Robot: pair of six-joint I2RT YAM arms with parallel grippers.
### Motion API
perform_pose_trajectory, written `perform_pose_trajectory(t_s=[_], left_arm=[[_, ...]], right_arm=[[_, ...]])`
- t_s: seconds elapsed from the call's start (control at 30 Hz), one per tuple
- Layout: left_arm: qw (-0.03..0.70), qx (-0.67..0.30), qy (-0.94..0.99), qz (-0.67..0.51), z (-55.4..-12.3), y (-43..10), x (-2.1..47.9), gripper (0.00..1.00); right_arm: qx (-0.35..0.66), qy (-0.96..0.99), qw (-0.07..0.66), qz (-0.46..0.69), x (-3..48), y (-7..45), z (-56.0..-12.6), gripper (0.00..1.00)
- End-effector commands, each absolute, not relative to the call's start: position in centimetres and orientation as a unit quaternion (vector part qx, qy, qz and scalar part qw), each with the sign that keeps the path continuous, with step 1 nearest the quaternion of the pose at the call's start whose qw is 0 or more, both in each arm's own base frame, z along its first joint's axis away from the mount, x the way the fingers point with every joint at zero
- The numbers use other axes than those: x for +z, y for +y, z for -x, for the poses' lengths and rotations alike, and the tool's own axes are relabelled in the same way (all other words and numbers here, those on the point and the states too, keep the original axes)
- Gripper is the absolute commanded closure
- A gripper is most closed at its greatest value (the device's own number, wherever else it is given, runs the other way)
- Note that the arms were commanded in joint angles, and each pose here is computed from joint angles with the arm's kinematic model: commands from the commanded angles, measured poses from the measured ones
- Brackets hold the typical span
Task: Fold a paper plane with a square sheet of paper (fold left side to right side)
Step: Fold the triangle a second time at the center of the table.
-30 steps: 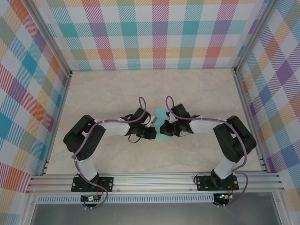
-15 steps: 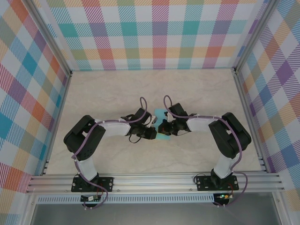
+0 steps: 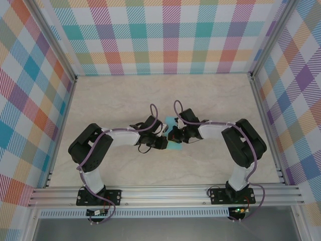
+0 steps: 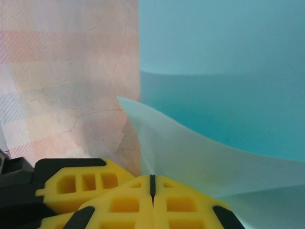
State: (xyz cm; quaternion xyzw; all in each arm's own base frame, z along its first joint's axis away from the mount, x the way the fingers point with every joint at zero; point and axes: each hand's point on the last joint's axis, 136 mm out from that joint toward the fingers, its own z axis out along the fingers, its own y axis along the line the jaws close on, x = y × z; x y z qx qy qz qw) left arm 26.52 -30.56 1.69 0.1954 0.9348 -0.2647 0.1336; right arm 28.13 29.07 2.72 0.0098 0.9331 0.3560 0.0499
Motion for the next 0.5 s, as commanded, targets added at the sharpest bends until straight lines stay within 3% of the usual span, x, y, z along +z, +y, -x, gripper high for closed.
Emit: perform_pose_trajectory(t_s=[0.0,0.47], left_arm=[[0.070,-0.186,0.961,-0.194,-23.9,-27.2,-2.4,0.89],[0.065,-0.180,0.962,-0.193,-23.6,-26.9,-2.8,0.89]], right_arm=[[0.338,0.940,0.043,-0.002,1.7,28.9,-28.0,1.00],[0.291,0.954,0.070,0.011,0.0,26.4,-29.0,1.00]])
